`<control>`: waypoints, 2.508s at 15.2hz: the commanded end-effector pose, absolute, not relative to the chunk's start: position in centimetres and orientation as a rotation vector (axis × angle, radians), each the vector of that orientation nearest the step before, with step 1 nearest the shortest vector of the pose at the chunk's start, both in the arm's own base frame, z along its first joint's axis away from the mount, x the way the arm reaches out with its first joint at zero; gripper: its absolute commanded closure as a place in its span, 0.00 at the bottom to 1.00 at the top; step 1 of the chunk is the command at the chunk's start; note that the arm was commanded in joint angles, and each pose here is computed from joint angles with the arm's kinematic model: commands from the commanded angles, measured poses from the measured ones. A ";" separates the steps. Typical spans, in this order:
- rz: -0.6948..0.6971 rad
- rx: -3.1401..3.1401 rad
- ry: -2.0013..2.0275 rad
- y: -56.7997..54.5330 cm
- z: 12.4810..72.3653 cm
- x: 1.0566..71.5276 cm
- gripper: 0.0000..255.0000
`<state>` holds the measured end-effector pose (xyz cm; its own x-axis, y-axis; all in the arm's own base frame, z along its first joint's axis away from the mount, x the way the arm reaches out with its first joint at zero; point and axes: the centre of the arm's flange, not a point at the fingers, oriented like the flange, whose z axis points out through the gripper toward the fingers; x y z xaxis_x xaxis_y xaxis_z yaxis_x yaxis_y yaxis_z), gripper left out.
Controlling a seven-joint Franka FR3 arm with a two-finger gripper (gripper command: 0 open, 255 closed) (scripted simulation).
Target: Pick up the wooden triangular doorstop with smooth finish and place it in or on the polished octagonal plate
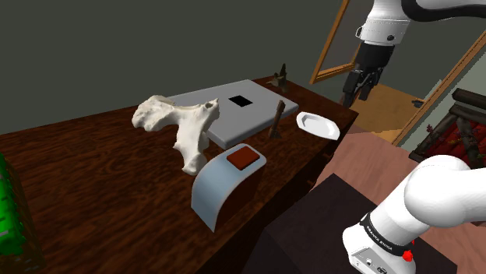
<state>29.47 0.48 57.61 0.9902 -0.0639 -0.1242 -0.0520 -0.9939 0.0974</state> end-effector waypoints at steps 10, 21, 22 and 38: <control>0.139 3.103 0.217 4.9 53.7 35.8 0.00; 0.376 3.107 0.433 8.9 50.0 40.4 0.00; 0.376 3.107 0.433 9.0 49.5 40.5 0.00; 0.376 3.107 0.433 9.0 48.2 40.8 1.00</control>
<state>40.84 9.04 48.21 0.9336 0.2679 0.2380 0.2722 -0.9621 0.0152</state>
